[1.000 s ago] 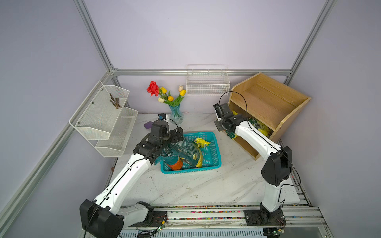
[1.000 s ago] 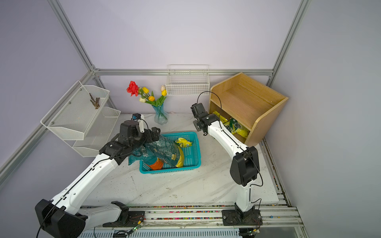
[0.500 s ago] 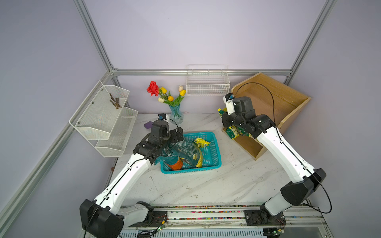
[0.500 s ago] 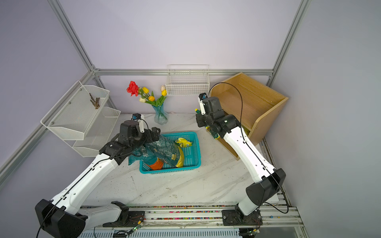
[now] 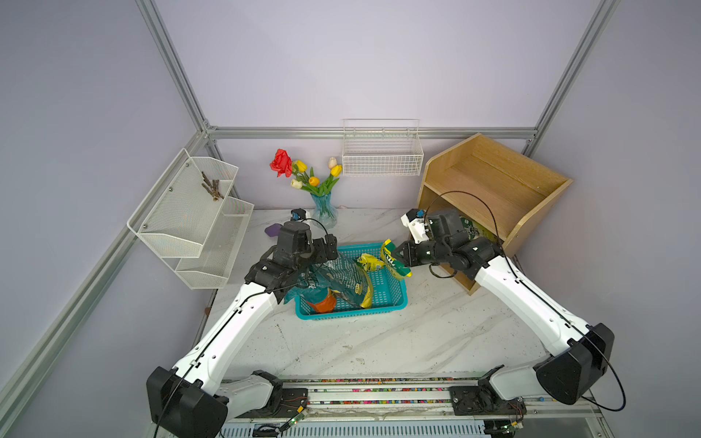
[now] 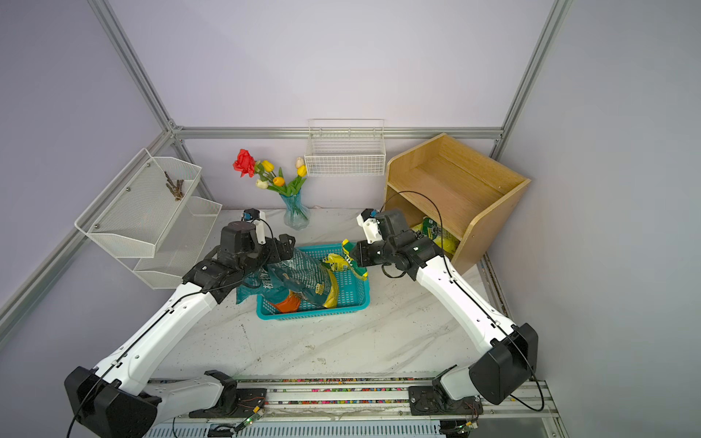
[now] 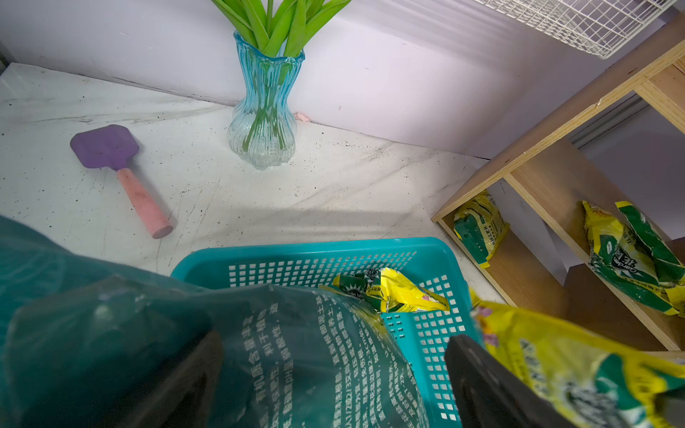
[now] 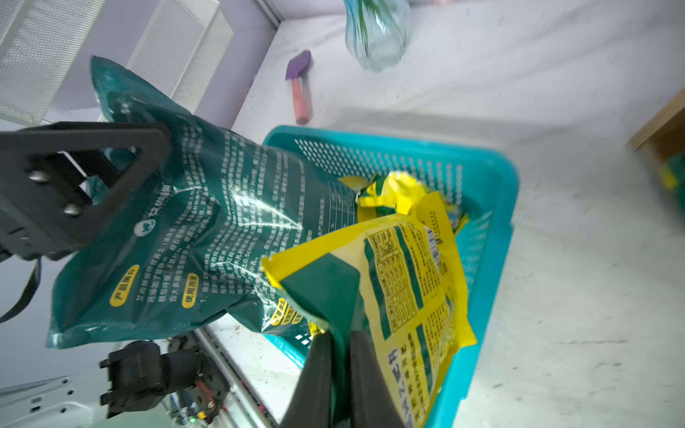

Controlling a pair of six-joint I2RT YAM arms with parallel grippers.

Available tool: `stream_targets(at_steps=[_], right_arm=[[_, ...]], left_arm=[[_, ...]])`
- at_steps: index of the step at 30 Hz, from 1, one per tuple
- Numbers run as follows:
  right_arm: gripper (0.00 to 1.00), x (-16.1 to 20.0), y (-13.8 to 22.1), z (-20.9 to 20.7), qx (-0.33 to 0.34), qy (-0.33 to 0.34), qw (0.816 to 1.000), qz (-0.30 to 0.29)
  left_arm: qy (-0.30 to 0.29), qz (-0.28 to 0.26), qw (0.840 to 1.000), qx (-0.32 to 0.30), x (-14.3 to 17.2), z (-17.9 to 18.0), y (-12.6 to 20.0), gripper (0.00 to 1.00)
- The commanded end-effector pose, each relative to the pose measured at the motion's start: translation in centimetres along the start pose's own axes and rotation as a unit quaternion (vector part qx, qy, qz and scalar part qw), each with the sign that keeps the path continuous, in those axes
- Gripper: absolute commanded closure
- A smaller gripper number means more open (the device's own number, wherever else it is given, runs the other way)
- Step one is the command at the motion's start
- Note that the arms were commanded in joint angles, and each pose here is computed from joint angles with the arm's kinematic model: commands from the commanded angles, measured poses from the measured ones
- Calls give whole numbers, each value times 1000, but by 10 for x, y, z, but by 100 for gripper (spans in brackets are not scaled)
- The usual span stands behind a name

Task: Take down the fertilizer bag from the shelf
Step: Place the fertilizer bag in the storage box.

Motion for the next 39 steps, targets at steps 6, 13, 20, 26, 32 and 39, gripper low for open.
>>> stream_targets(at_steps=[6, 13, 20, 26, 32, 39], right_arm=[[100, -15, -15, -23, -21, -110, 992, -50], [100, -15, -17, -58, 72, -127, 986, -79], [100, 19, -64, -82, 71, -153, 985, -33], [100, 36, -79, -103, 117, -155, 981, -14], [58, 18, -63, -96, 129, -106, 986, -24], [46, -36, -6, -66, 148, -8, 987, -65]], left_arm=[[-6, 18, 999, -38, 17, 22, -2, 1], [-5, 17, 999, -39, 16, 22, -3, 1], [-1, 19, 999, -37, 16, 21, -6, 1], [-2, 17, 999, -37, 16, 21, -4, 1], [-1, 16, 999, -39, 16, 22, -4, 1], [-1, 18, 999, -37, 16, 20, -6, 1]])
Point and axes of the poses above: each gripper's point midway between its finger pads, its own y axis back along the fingers, its own z axis along the line the jaws close on, x = y × z, the point moved 2 cm from there along y, back along the fingers, and after that the axes turned 8 degrees about y, right-handed, at the moved point
